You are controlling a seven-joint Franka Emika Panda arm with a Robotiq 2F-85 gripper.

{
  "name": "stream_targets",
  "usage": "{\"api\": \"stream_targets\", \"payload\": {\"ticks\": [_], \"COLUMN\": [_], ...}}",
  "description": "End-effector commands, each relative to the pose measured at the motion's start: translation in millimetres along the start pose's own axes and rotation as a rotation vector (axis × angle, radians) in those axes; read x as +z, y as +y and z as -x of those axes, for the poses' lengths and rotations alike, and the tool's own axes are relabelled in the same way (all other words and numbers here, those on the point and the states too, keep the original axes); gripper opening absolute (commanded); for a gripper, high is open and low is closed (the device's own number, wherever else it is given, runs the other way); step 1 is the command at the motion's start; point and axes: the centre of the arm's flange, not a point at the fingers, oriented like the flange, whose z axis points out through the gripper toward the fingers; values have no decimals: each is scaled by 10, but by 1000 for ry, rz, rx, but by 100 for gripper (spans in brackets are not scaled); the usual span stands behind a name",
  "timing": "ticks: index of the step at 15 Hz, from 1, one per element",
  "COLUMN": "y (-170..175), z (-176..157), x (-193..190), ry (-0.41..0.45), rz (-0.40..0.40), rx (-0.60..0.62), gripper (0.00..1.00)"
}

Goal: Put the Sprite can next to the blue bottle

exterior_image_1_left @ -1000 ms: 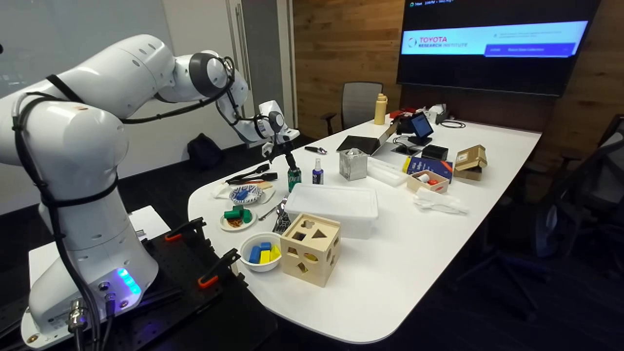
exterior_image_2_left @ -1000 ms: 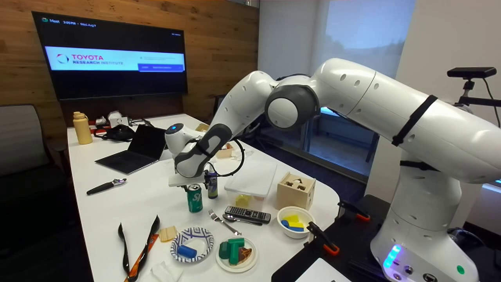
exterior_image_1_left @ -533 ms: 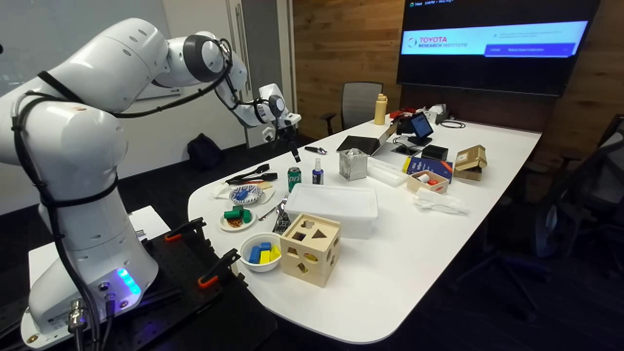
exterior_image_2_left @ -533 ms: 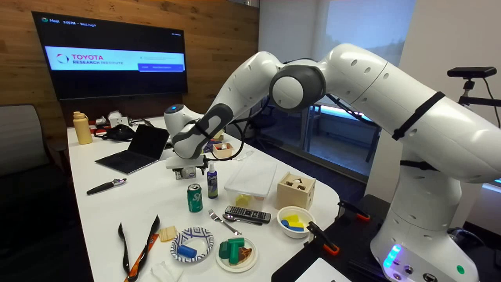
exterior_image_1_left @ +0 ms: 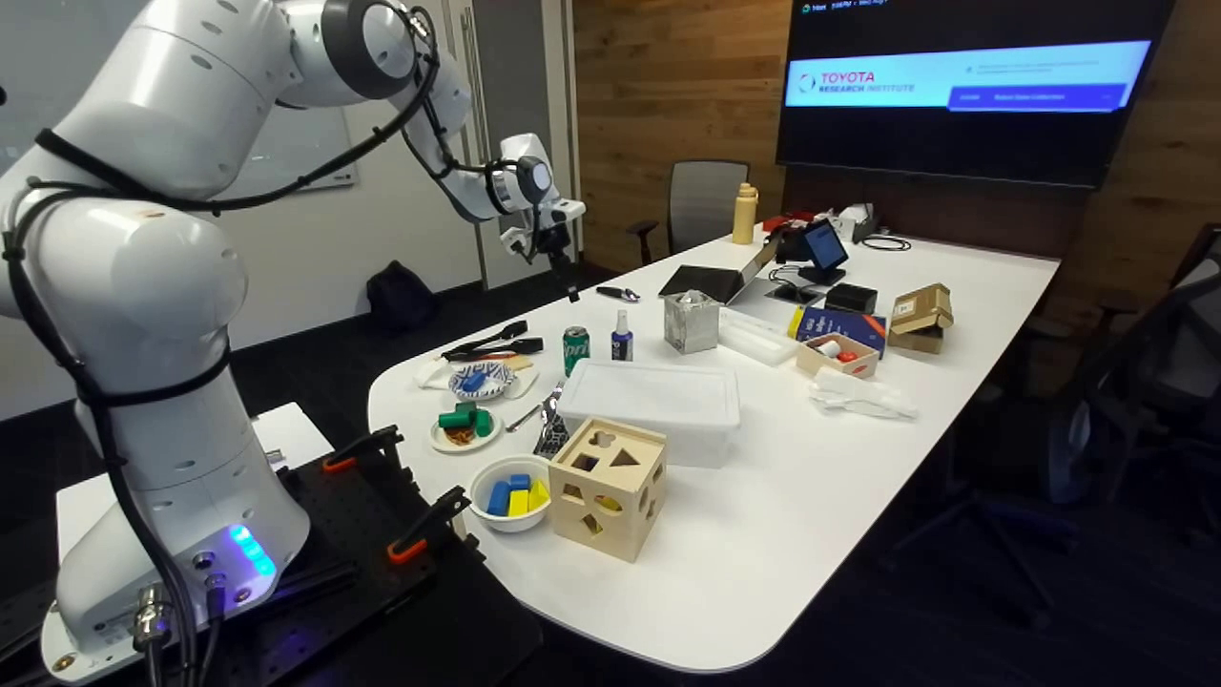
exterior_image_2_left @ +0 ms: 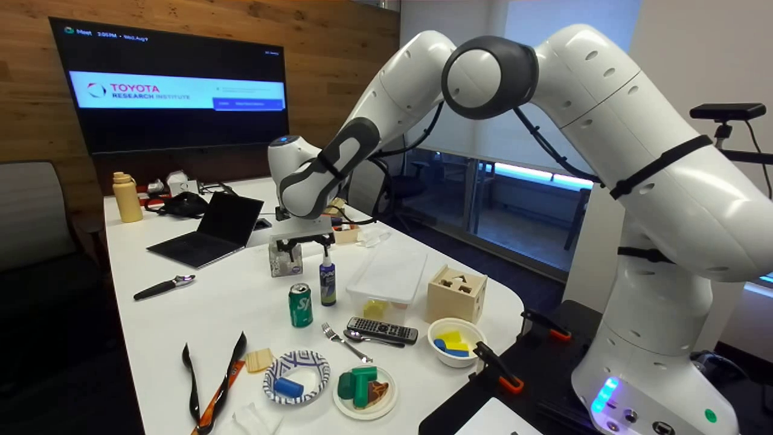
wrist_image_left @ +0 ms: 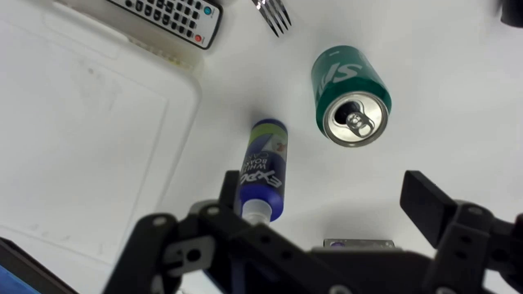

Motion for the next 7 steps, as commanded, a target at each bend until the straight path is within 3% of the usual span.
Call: {"api": "stream_targets", "payload": {"ticks": [1, 7], "y": [513, 772], "z": [267, 616], "x": [-221, -152], "ry": [-37, -33], "rz": [-23, -89], "rx": [-37, -50], "gripper": [100, 100]}}
